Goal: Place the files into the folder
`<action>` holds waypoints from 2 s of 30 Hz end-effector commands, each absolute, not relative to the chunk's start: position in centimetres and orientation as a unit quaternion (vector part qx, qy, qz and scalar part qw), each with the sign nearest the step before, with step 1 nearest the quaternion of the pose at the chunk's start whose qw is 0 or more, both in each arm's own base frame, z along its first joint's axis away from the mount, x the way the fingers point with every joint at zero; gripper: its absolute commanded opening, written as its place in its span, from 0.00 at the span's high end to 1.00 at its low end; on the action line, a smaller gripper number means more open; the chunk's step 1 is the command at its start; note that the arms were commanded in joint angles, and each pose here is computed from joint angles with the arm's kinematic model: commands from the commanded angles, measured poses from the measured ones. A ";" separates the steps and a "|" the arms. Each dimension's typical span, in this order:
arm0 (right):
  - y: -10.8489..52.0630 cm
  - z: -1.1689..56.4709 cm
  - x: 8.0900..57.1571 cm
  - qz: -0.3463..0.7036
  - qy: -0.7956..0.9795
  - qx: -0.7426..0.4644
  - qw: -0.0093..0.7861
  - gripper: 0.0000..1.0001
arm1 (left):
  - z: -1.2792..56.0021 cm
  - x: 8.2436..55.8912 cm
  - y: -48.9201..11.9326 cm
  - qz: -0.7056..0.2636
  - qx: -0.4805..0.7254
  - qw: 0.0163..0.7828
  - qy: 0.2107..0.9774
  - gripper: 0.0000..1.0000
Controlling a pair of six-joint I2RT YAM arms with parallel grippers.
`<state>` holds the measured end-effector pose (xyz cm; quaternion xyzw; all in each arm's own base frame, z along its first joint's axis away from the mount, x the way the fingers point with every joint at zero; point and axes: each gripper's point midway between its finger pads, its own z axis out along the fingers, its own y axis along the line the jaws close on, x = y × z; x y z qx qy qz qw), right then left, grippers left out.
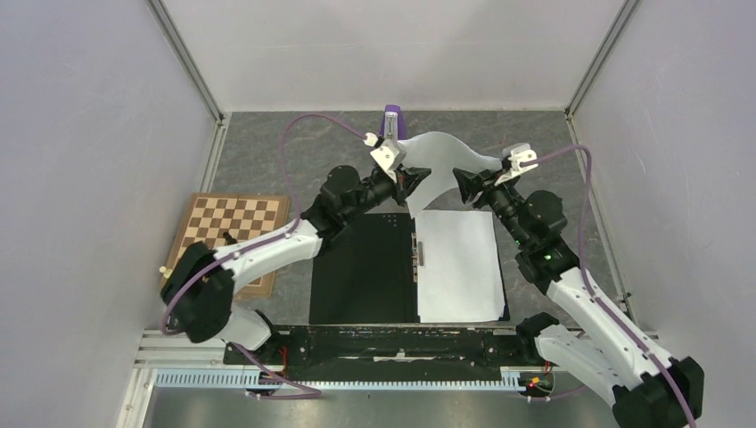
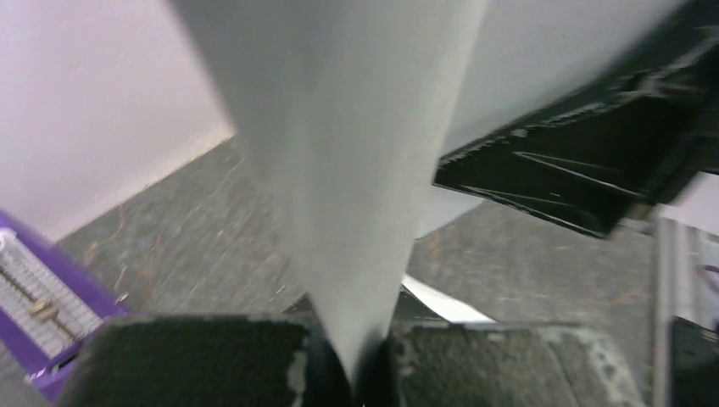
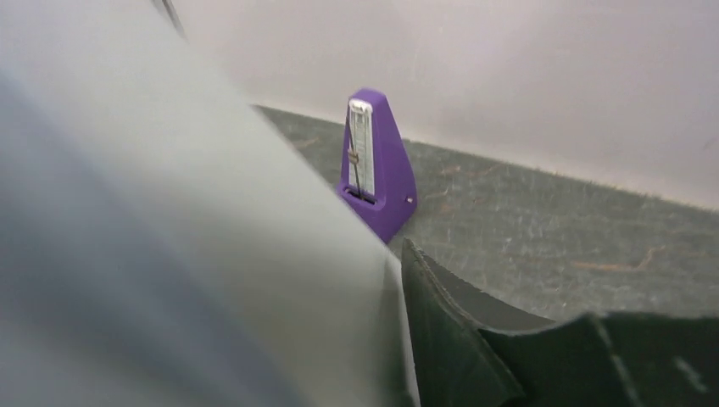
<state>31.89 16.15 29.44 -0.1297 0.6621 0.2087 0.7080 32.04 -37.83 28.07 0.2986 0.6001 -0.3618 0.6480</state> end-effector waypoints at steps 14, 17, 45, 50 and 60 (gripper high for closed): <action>18.3 39.2 21.6 0.350 0.595 -0.231 0.686 0.50 | 38.0 19.2 -34.0 -0.499 0.411 0.562 0.516 0.98; 18.8 39.2 20.9 0.374 0.596 -0.231 0.672 0.50 | 37.8 19.2 -34.3 -0.510 0.406 0.552 0.521 0.98; 8.9 14.4 26.8 0.022 0.921 -0.020 0.389 1.00 | 9.9 27.2 -43.7 -0.438 0.061 0.158 0.883 0.91; 8.9 10.7 26.2 0.017 0.933 -0.025 0.359 1.00 | 6.0 26.3 -43.0 -0.384 0.052 0.124 0.913 0.88; 8.5 8.3 26.6 -0.008 0.942 -0.041 0.333 1.00 | 5.8 26.1 -42.2 -0.361 0.058 0.121 0.923 0.63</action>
